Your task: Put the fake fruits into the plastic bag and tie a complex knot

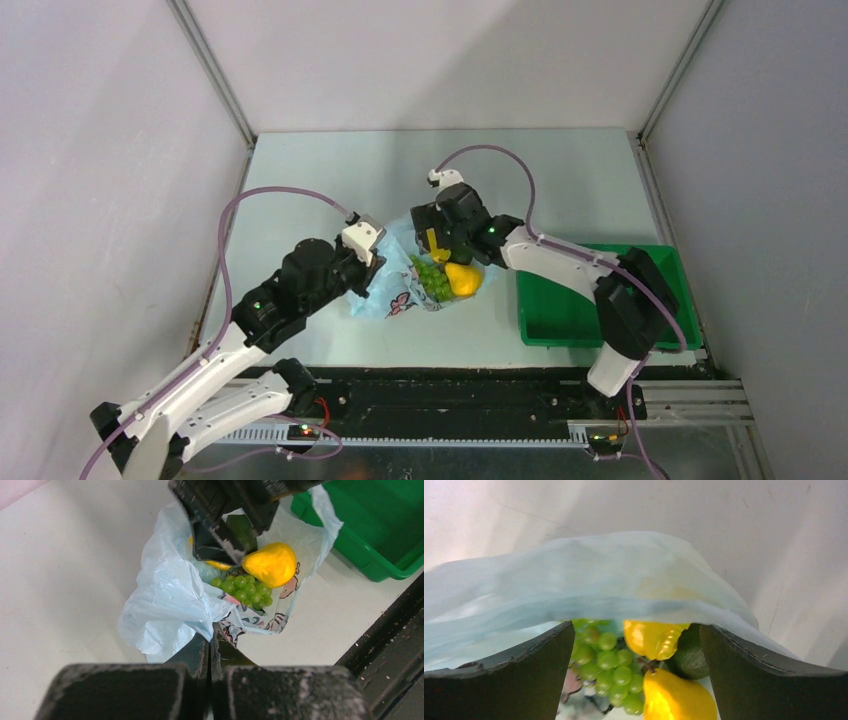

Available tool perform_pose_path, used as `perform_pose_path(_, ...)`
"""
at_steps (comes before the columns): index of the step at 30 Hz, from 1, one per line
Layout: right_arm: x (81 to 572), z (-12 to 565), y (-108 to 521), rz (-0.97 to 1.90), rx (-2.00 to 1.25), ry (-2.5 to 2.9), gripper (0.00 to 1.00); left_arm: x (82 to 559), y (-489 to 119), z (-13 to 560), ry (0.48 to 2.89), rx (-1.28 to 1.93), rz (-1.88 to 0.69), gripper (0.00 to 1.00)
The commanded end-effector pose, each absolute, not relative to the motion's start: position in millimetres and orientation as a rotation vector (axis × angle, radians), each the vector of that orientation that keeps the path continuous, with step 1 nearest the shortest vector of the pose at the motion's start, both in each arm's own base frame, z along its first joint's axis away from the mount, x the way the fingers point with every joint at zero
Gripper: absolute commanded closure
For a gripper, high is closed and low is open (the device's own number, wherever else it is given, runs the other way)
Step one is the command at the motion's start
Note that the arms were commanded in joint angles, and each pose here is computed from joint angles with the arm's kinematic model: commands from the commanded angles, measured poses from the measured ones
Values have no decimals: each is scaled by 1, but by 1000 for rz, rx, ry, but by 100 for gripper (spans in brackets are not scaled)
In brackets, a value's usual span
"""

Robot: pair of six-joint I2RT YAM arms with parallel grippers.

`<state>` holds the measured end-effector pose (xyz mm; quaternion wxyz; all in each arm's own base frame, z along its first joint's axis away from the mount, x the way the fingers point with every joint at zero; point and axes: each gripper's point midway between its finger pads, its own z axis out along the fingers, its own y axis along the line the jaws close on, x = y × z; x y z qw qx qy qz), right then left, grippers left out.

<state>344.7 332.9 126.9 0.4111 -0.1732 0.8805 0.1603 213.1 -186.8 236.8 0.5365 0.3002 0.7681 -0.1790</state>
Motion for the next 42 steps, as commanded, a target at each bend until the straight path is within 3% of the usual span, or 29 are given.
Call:
perform_pose_path(1, 319, 180, 346, 575, -529, 2111, 1, 220, -181, 251, 1793, 660, -393, 100)
perform_pose_path(7, 266, 219, 337, 754, -626, 2089, 1, 224, -176, 252, 1797, 623, -365, 100)
perform_pose_path(15, 237, 249, 262, 641, -445, 2067, 4, 226, -174, 250, 1802, 614, -352, 100)
perform_pose_path(24, 218, 217, 212, 551, -272, 2108, 18, 227, -176, 247, 1812, 620, -347, 100)
perform_pose_path(27, 217, 199, 212, 554, -249, 2132, 24, 228, -175, 246, 1816, 621, -343, 100)
perform_pose_path(34, 221, 173, 225, 577, -209, 2158, 28, 227, -176, 245, 1819, 625, -345, 100)
perform_pose_path(42, 236, 148, 235, 525, -244, 2160, 42, 227, -177, 245, 1820, 629, -350, 100)
